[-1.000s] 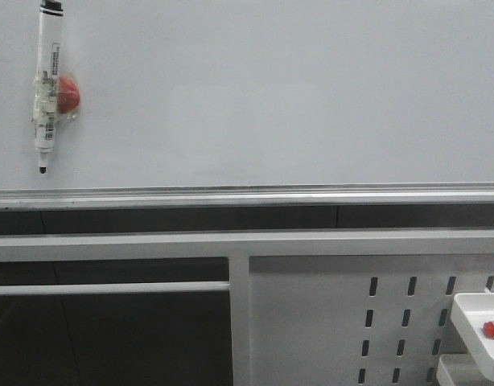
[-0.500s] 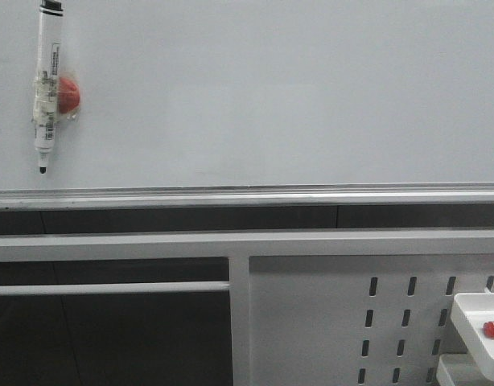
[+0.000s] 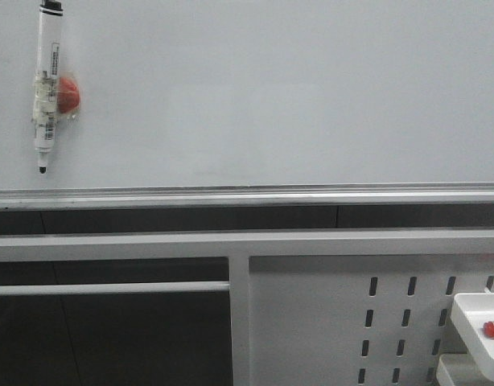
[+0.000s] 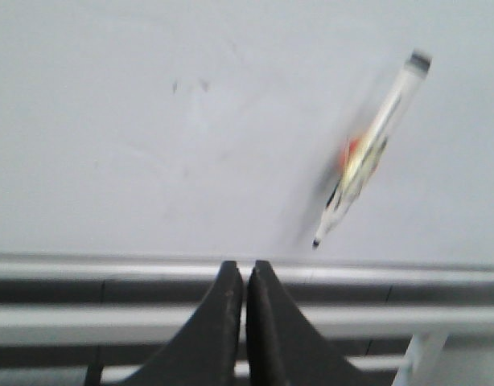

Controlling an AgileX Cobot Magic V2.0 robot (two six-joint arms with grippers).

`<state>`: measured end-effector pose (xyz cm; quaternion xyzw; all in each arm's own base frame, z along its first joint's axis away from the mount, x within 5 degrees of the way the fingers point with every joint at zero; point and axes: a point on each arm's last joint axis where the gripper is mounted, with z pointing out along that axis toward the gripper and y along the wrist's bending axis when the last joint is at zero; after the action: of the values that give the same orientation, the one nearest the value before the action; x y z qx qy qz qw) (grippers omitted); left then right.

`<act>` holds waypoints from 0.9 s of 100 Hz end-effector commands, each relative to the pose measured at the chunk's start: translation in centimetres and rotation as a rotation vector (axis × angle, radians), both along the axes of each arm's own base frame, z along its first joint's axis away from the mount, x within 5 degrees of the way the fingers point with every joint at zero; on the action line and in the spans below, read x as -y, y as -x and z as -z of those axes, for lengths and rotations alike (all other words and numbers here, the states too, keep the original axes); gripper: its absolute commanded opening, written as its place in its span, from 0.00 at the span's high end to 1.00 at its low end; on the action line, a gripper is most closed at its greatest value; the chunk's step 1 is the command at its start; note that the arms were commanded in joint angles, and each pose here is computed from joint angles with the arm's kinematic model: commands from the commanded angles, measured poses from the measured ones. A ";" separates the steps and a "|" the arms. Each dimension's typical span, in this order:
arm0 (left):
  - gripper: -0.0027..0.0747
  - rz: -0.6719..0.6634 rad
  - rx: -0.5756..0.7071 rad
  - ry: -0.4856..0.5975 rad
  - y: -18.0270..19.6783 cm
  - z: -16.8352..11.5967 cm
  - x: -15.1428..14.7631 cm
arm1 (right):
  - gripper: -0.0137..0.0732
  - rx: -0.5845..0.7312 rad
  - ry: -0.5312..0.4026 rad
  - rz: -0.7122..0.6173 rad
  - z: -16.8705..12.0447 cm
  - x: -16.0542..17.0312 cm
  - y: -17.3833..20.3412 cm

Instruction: Write number 1 on whiteboard

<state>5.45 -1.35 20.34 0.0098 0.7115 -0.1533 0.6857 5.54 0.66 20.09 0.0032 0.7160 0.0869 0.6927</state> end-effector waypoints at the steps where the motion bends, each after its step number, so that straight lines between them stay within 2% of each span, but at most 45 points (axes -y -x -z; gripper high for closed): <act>1: 0.99 -0.029 0.159 0.174 0.1 -0.8 -0.4 | 0.91 0.236 -0.243 0.003 -2.0 0.3 0.3; 6: 0.99 -0.041 0.171 0.287 0.1 -1.1 -0.6 | 0.91 0.297 -0.325 0.012 -2.5 0.5 0.4; 11: 0.99 -0.047 0.158 0.382 0.1 -1.1 -0.8 | 0.91 0.311 -0.351 0.016 -2.7 0.6 0.5; 29: 0.99 -0.043 0.111 0.461 0.0 -0.8 -0.8 | 0.91 0.298 -0.367 0.017 -2.6 0.6 0.5; 37: 0.99 -0.050 0.106 0.537 0.0 -0.9 -0.9 | 0.91 0.314 -0.375 0.013 -3.2 0.6 0.6; 43: 0.99 -0.047 0.115 0.548 0.1 -1.3 -0.9 | 0.91 0.321 -0.374 0.003 -4.0 0.6 0.8; 48: 0.99 -0.029 0.117 0.510 0.2 -1.8 -0.8 | 0.91 0.290 -0.361 -0.010 -4.7 0.4 0.9; 52: 0.98 -0.007 0.110 0.435 0.3 -2.5 -0.5 | 0.91 0.262 -0.331 -0.020 -5.4 0.3 1.1; 60: 0.90 0.030 0.065 0.272 0.4 -3.7 0.0 | 0.90 0.164 -0.246 -0.032 -6.5 0.0 1.1; 64: 0.86 0.036 0.066 0.224 0.4 -4.6 0.1 | 0.89 0.137 -0.199 -0.036 -7.2 -0.1 1.1; 75: 0.68 0.061 0.055 0.071 -0.5 -7.3 0.5 | 0.79 0.089 -0.070 -0.059 -9.2 -0.4 0.4; 83: 0.54 0.108 0.009 -0.051 -1.6 -8.9 1.2 | 0.69 0.060 -0.020 -0.081 -10.4 -0.7 -0.6; 90: 0.49 0.168 -0.080 -0.152 -3.0 -9.8 2.2 | 0.62 0.017 -0.005 -0.105 -10.9 -1.1 -1.8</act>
<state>6.97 -2.61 27.57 0.0581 0.7400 -0.1784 0.6459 6.15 1.45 28.82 -0.0082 0.7200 0.1399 0.6797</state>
